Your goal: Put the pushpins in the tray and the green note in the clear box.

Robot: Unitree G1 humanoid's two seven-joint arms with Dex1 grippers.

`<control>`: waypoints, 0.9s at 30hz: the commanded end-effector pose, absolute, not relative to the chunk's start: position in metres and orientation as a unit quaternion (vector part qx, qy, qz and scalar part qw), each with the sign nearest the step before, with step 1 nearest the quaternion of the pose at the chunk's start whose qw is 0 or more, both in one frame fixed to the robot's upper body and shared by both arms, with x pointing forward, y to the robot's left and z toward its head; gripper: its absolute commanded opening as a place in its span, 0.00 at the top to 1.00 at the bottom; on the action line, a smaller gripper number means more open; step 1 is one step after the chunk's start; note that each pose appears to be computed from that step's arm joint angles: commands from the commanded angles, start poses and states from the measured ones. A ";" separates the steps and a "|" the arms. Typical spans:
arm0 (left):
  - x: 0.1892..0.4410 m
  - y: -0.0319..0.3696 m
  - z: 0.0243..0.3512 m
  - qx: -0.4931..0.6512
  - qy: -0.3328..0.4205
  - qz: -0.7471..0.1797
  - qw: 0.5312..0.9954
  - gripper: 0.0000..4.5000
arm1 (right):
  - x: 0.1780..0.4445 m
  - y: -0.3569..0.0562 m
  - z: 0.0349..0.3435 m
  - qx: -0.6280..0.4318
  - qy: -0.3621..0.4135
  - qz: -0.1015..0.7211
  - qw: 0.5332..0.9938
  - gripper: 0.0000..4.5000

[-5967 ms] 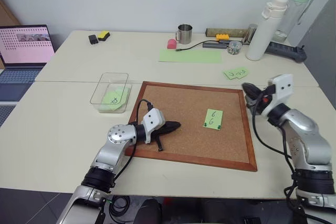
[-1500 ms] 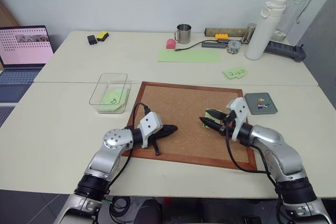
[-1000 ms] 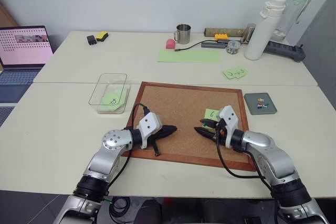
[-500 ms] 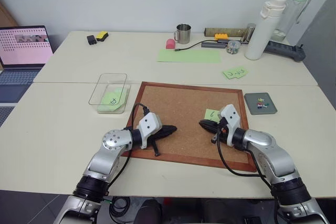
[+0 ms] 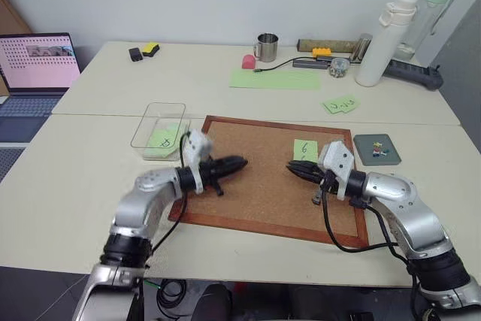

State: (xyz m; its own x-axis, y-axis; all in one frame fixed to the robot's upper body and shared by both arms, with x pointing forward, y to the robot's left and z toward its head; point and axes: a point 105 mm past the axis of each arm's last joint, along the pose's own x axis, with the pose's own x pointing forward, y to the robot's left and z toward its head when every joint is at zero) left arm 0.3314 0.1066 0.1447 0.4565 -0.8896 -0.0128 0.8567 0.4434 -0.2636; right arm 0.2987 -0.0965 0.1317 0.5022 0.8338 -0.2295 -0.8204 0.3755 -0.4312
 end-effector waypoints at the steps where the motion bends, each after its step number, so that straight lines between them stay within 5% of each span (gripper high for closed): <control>1: 0.320 0.098 0.179 -0.208 0.084 -0.565 0.794 0.64 | 0.296 -0.089 0.141 -0.323 -0.056 0.522 0.787 1.00; 12: 0.312 0.075 0.176 -0.273 0.168 -0.577 0.751 0.20 | 0.291 -0.070 0.151 -0.414 -0.125 0.546 0.718 1.00; 27: 0.313 0.063 0.164 -0.270 0.177 -0.578 0.750 0.20 | 0.272 -0.033 0.166 -0.430 -0.194 0.571 0.671 1.00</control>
State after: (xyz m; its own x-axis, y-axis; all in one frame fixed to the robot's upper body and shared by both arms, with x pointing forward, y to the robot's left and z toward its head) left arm 0.3130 0.0654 0.1543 0.2764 -0.9610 0.0080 0.7383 0.2070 -0.6419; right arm 0.2820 -0.0442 0.1527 0.3132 0.9103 -0.2705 -0.6439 -0.0058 -0.7651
